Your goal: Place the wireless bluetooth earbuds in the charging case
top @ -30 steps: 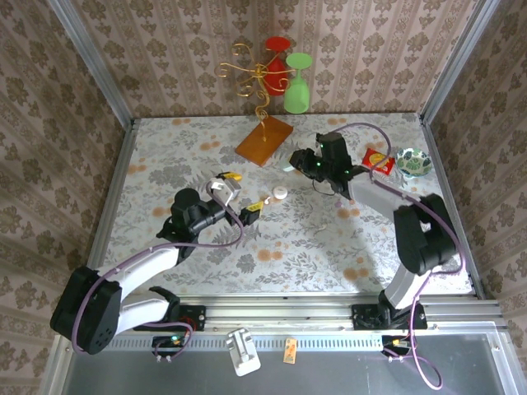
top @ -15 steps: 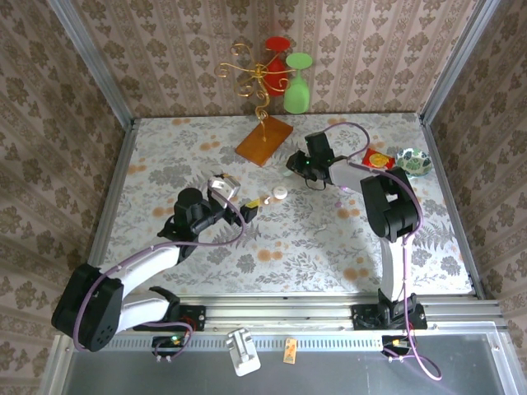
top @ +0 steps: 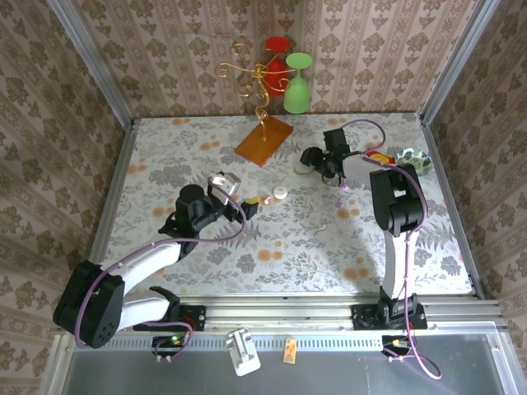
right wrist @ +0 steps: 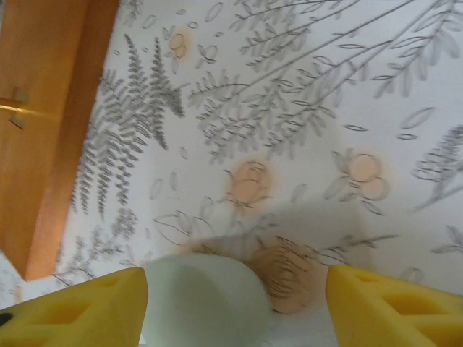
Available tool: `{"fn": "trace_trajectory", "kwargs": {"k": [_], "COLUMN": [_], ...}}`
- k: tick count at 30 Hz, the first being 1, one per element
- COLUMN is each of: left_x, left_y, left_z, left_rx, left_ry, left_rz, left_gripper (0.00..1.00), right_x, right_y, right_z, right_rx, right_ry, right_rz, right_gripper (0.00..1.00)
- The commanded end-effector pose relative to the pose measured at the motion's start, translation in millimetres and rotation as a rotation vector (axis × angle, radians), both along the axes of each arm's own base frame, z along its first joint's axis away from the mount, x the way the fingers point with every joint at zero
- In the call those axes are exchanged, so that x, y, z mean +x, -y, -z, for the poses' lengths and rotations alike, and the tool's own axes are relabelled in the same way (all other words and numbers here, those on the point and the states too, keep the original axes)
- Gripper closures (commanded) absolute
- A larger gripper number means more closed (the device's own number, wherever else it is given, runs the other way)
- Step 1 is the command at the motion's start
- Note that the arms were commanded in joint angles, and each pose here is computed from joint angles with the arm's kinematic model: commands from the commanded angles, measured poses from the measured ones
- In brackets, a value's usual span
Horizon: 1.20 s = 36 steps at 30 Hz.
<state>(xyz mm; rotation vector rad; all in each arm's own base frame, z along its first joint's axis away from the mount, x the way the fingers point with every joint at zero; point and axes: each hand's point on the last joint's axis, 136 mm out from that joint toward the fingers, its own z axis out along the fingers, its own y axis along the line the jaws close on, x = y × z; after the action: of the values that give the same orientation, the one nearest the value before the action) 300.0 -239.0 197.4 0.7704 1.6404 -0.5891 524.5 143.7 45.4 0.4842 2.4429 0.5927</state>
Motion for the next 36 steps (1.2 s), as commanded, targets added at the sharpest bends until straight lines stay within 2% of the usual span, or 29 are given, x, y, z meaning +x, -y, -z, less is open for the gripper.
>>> {"fn": "trace_trajectory", "kwargs": {"k": [1,4,11,16,22,29,36], "left_x": [9,11,15,14,10,8,9], "left_y": [-7,-11,-20,-21,-24,-26,-28], "left_z": [-12,-11,-7,-4,-4,-1,1], "left_rx": [-0.027,-0.027,-0.026,-0.025,-0.031,-0.027,-0.030], "left_ry": [0.003,0.002,0.002,-0.002,0.001,-0.001,-0.003], "left_rz": [-0.043,-0.058,-0.085,-0.082,-0.087,-0.093,-0.101], "left_gripper": [0.00,0.00,0.00,0.00,0.00,0.00,0.00], "right_x": [-18,-36,-76,-84,-81,-84,-96], "right_y": [3,-9,-55,-84,-104,-114,-119], "right_z": [-30,-39,-31,-18,-1,13,16], "right_rx": [-0.092,-0.155,-0.361,-0.460,-0.484,-0.501,-0.481], "right_ry": [0.051,0.071,0.051,0.022,-0.020,-0.067,-0.084], "right_rz": [-0.062,-0.149,-0.328,-0.391,-0.424,-0.457,-0.494], "right_gripper": [0.30,0.27,0.25,0.26,0.29,0.39,0.35]}}
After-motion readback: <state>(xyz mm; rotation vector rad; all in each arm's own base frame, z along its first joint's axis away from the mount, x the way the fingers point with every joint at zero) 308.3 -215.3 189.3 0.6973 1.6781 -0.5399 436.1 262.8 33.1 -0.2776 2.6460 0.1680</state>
